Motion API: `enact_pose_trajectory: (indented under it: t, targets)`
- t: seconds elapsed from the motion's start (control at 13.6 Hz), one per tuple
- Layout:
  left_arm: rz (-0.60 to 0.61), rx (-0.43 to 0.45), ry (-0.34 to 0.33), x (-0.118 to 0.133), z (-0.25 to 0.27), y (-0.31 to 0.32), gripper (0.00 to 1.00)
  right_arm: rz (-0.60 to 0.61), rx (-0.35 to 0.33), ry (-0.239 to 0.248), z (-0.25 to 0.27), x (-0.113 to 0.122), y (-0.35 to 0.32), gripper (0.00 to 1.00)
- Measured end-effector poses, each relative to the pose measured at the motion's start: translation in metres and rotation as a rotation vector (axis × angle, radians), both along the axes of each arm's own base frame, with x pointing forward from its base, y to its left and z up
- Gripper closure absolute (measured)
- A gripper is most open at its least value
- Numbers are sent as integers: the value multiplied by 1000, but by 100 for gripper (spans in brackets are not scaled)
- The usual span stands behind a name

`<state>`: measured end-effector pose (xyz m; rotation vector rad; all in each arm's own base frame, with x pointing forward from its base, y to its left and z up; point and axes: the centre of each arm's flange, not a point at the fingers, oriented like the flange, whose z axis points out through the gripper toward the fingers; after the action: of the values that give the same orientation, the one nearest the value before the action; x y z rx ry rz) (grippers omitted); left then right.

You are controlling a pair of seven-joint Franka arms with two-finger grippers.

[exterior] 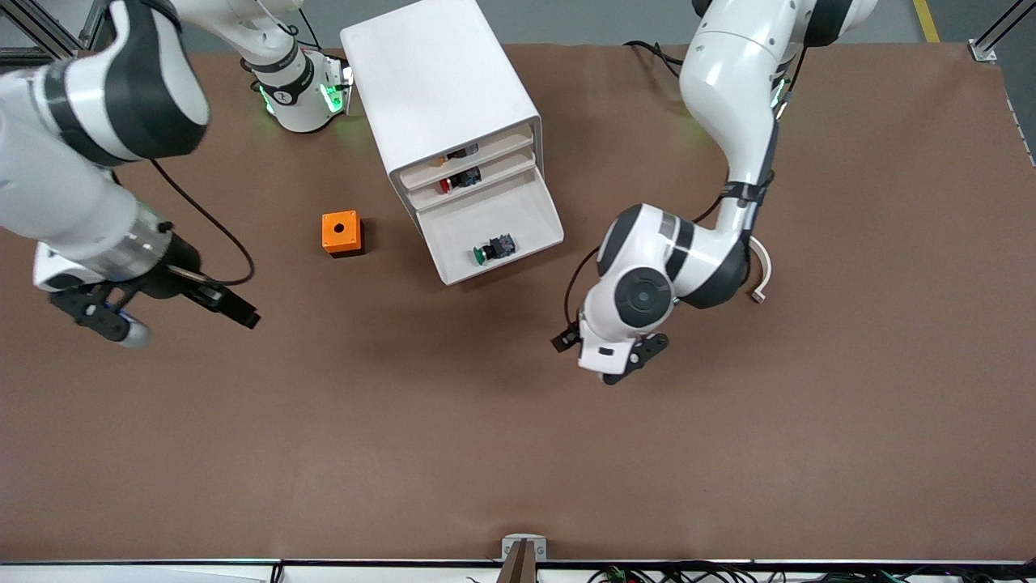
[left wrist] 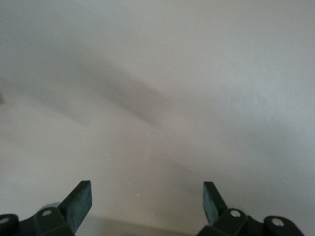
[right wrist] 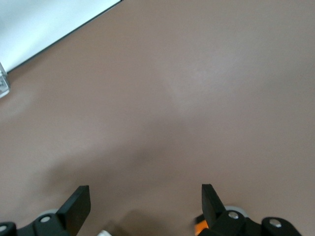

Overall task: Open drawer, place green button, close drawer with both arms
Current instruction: 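Push the drawer shut with the left gripper while the right gripper withdraws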

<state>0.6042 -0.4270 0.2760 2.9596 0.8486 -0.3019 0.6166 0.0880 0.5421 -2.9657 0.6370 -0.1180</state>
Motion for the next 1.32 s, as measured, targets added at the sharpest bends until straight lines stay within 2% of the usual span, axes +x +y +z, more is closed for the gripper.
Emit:
enact_pose_trajectory:
  t: [0.22, 0.59, 0.81, 0.95, 1.32]
  targets:
    - [-55, -15, -46, -31, -23, -50, 0, 133, -22, -20, 34, -17, -35, 0]
    - [-140, -57, -3, -79, -33, -100, 0, 170, -38, 11, 70, -48, -52, 0]
    - [-179, -40, 28, -107, -49, -117, 0, 212, -50, 52, 67, -53, -53, 0]
    - [-197, -39, 40, -119, -55, -126, 0, 246, -67, 46, 69, -53, -56, 0]
    - [-186, -54, 90, -149, -60, -148, 0, 224, -77, 40, 73, -52, -81, 0]
